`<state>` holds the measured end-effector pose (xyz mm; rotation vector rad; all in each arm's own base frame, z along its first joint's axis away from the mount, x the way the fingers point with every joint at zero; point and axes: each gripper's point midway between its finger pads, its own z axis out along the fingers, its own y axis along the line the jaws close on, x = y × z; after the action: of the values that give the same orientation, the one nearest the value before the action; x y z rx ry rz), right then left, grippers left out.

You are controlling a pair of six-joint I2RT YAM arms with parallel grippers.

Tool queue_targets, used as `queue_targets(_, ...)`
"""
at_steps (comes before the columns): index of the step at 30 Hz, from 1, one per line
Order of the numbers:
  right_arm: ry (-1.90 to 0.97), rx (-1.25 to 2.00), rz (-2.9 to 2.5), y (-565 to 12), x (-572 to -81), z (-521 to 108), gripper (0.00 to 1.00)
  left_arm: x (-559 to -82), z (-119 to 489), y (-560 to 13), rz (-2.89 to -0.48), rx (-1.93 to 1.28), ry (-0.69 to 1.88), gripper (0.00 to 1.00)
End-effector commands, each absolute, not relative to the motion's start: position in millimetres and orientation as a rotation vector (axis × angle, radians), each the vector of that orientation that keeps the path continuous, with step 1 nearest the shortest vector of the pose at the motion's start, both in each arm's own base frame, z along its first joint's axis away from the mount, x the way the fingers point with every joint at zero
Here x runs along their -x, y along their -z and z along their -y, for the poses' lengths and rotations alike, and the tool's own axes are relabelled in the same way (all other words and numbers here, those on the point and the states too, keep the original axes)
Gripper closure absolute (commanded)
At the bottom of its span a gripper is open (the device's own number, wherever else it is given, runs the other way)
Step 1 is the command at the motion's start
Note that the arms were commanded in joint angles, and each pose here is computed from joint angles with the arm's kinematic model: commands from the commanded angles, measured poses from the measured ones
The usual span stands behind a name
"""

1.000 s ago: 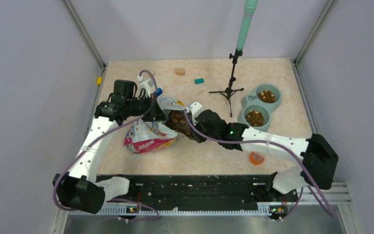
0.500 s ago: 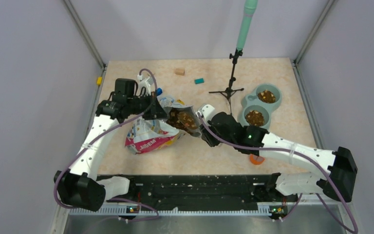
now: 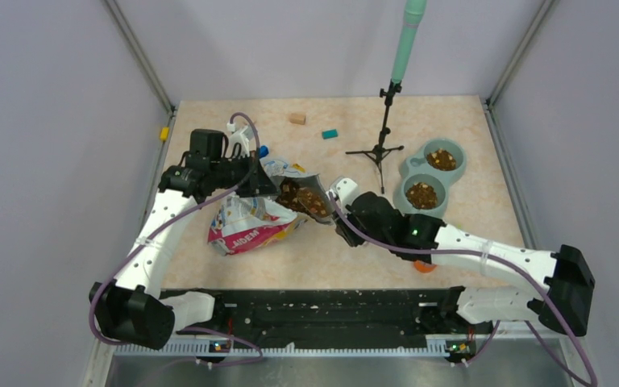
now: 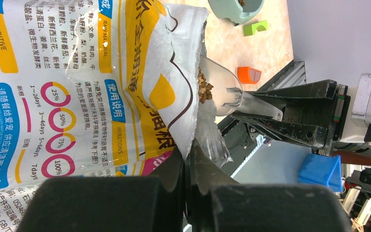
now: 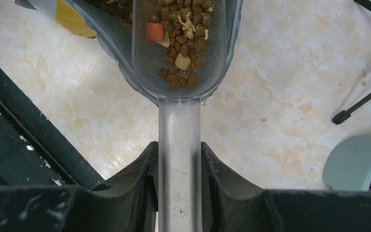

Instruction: Serve the pet food

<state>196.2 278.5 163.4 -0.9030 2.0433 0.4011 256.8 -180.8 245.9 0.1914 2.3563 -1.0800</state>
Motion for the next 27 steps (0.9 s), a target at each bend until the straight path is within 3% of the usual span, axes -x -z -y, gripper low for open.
queue_targets(1, -0.44, 0.856, -1.947, -189, -207, -299, 1.0, -270, 189, -290, -2.18, -0.274, 1.102, 1.0)
queue_targets(27, -0.471, 0.744, -1.902, -196, -203, -295, 1.0, -266, 186, -292, -2.193, -0.28, 1.078, 1.0)
